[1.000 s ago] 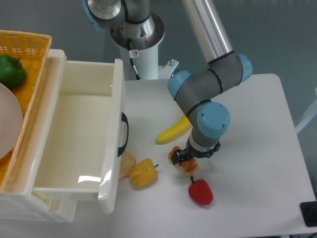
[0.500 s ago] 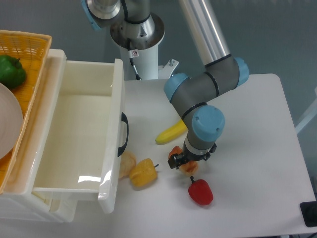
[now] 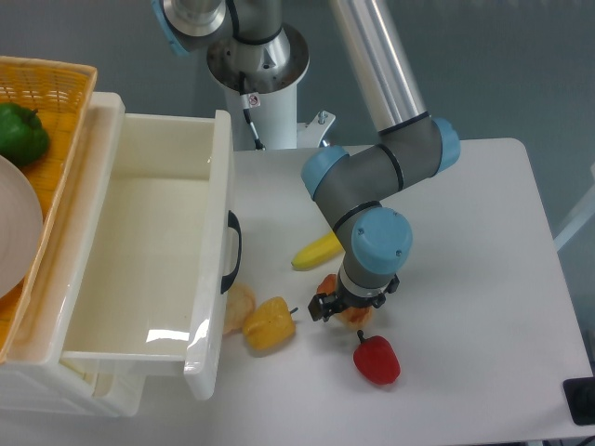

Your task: Pick up the square bread

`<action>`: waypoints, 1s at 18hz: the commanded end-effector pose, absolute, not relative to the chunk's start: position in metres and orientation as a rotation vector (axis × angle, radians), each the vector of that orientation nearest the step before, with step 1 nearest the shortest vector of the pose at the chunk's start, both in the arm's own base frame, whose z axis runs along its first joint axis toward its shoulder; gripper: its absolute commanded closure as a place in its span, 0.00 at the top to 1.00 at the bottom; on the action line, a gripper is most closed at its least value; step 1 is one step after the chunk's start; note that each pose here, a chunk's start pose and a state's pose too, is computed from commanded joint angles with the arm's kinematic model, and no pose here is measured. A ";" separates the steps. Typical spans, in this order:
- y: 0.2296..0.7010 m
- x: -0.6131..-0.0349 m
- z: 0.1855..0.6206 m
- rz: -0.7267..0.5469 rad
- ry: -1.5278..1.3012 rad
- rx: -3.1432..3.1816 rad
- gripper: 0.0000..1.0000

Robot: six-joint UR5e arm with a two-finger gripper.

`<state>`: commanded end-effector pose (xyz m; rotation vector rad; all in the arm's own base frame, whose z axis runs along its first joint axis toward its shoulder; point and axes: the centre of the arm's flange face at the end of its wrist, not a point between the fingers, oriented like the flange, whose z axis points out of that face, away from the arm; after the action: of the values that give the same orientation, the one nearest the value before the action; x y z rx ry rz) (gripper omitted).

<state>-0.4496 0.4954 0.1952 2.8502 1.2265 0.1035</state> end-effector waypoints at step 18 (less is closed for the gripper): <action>0.496 -0.448 0.206 0.044 1.138 2.883 0.25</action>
<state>-0.4478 0.4958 0.2056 2.8828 1.1379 0.0437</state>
